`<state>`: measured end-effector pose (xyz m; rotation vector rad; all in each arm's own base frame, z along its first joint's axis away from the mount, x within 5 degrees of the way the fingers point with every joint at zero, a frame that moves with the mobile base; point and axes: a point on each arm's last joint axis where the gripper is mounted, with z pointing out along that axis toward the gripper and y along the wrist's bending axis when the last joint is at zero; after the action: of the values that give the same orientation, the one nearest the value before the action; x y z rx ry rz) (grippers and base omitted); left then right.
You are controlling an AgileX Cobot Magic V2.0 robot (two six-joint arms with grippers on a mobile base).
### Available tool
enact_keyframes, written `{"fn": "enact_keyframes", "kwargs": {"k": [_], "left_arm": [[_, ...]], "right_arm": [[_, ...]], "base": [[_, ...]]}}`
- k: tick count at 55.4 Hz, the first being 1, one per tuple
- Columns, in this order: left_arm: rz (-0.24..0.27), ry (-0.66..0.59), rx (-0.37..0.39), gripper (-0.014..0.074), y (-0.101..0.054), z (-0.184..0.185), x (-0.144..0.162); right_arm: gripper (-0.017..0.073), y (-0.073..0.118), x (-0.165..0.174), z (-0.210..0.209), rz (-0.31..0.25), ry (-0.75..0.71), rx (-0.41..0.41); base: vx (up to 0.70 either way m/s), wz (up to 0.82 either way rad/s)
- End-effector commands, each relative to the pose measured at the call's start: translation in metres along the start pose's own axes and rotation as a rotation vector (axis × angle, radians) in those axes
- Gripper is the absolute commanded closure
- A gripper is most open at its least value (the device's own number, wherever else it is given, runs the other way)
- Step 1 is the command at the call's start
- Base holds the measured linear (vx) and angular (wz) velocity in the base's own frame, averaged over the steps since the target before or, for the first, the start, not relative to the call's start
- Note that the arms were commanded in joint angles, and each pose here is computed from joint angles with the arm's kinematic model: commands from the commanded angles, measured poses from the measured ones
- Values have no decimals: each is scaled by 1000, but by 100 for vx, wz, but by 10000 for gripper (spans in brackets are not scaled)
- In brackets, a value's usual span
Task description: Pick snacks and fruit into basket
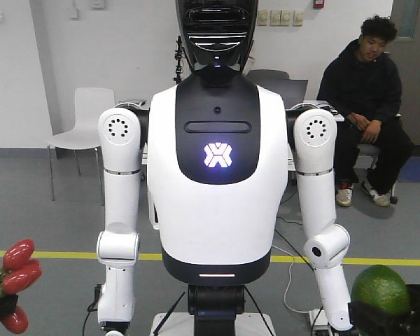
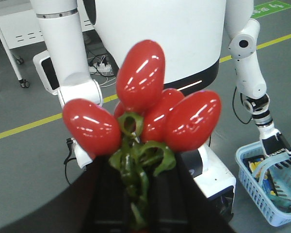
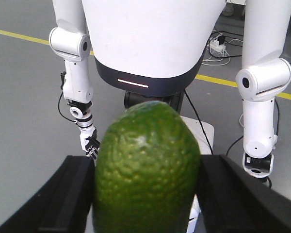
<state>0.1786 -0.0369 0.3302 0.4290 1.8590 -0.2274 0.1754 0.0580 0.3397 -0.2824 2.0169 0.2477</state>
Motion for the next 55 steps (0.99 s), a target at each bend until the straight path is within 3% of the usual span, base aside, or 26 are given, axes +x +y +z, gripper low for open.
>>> {"fn": "enact_keyframes", "kwargs": {"k": [1,55], "left_arm": [[-19,-60,-33,599,3,-4,-11],[-19,-60,-33,599,3,-4,-11]], "right_arm": [[568,0,-19,-8,-5,-137,3],[568,0,-19,-8,-5,-137,3]], "base": [[4,8],[0,1]]}}
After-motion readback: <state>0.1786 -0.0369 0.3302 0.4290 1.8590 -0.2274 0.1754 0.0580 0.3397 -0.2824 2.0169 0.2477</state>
